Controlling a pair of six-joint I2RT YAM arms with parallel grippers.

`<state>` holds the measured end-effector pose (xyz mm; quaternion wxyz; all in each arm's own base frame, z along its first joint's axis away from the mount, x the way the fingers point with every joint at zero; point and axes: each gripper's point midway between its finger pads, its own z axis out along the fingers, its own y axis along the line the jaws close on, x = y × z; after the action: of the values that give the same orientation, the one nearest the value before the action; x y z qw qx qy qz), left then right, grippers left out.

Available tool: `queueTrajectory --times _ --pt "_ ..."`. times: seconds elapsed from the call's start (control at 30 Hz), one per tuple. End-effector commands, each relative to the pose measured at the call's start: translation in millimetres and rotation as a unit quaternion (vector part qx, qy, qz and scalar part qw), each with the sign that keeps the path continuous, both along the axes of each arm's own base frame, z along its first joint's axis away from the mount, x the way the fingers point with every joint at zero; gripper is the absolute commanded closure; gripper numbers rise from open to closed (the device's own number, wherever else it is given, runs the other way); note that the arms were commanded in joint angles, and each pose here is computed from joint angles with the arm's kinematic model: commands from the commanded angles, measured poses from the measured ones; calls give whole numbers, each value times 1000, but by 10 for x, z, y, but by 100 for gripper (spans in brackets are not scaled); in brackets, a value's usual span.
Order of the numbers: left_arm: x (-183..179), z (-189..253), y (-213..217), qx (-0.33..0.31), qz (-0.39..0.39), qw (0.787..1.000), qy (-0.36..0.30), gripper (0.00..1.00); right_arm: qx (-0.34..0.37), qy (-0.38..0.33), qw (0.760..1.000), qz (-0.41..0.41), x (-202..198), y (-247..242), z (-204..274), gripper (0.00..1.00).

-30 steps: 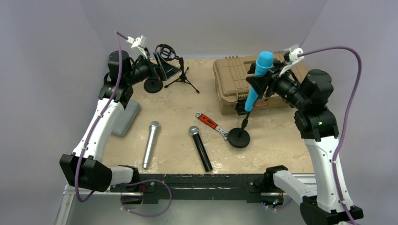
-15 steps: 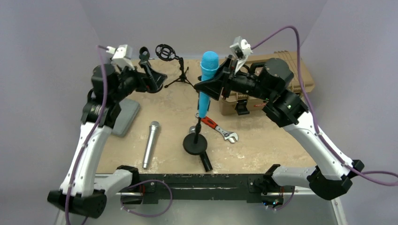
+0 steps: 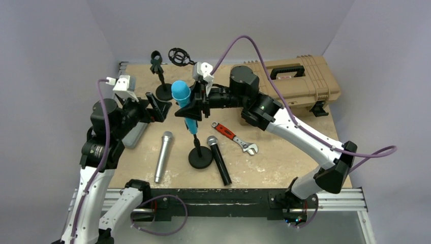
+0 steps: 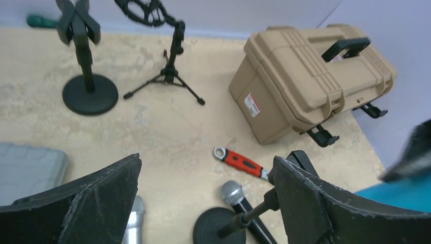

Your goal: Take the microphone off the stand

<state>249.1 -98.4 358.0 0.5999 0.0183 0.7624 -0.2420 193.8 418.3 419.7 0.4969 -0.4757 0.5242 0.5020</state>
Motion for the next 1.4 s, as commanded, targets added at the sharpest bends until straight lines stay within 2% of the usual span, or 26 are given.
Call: queueTrajectory --times 0.0,0.17,0.27,0.37,0.47,0.57,0.6,0.77,0.83,1.0,1.2,1.37 --pt "59 -86 -84 -26 -12 999 16 2 57 -141 984 93 -280 -33 441 100" --pt "82 -61 -110 -30 -18 999 7 2 38 -140 984 102 -338 -93 235 98" --pt "91 -62 -153 -32 -30 999 4 2 19 -130 987 89 -314 -131 122 89" --pt "95 -62 -213 -36 -48 998 1 2 0 -118 992 37 -189 -207 35 81" --pt "105 -74 -258 -40 -60 997 3 2 1 -73 996 -58 7 -355 -19 61" --pt "138 -83 -295 -46 -68 997 5 2 28 -5 990 -137 95 -563 90 29" --pt "154 -85 -305 -48 -69 996 5 2 37 15 987 -156 97 -642 137 23" --pt "250 -86 -369 -59 -80 995 10 2 53 115 962 -243 167 -930 77 17" --pt "278 -83 -395 -63 -85 994 13 3 51 143 953 -263 164 -1010 19 8" --pt "326 -115 -410 -68 -84 994 20 3 58 212 930 -294 70 -1129 -115 7" --pt "359 -153 -477 -77 -100 992 29 3 72 237 910 -334 18 -1165 -252 7" --pt "183 -61 -781 -88 -216 972 -1 4 60 223 898 -375 65 -1199 -413 11"
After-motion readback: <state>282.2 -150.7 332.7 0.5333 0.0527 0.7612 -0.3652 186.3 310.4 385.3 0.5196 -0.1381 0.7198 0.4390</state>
